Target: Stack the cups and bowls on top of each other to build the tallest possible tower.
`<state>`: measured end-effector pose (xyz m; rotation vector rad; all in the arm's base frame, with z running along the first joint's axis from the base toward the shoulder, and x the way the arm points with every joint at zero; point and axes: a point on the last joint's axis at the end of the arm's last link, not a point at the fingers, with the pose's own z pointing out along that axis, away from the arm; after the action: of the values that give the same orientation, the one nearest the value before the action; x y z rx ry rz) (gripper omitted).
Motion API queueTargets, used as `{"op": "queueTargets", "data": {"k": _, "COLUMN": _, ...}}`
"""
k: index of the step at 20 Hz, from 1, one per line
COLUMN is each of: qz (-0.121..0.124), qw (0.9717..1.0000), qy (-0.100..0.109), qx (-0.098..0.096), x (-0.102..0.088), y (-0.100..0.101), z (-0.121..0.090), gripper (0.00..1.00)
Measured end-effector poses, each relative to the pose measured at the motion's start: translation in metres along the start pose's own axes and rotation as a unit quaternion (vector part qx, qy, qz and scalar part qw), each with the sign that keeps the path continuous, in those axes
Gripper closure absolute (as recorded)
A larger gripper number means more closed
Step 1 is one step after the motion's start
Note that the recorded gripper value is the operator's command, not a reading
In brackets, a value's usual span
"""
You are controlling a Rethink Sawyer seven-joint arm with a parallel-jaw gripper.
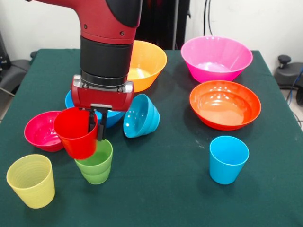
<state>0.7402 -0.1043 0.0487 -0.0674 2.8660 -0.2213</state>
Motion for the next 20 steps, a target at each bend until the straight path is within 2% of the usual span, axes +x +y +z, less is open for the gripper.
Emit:
{"op": "queueTargets", "data": {"k": 5, "qz": -0.008, "qw": 0.9999, "qy": -0.007, "qx": 0.006, "x": 0.004, "y": -0.002, "z": 0.006, "gripper": 1.0}}
{"op": "queueTargets", "data": {"k": 12, "qz": -0.009, "qw": 0.9998, "qy": -0.016, "qx": 0.004, "x": 0.009, "y": 0.003, "z": 0.02, "gripper": 1.0}}
{"op": "queueTargets", "data": {"k": 20, "qz": -0.01, "qw": 0.9999, "qy": -0.006, "qx": -0.002, "x": 0.02, "y": 0.01, "z": 0.033, "gripper": 1.0}}
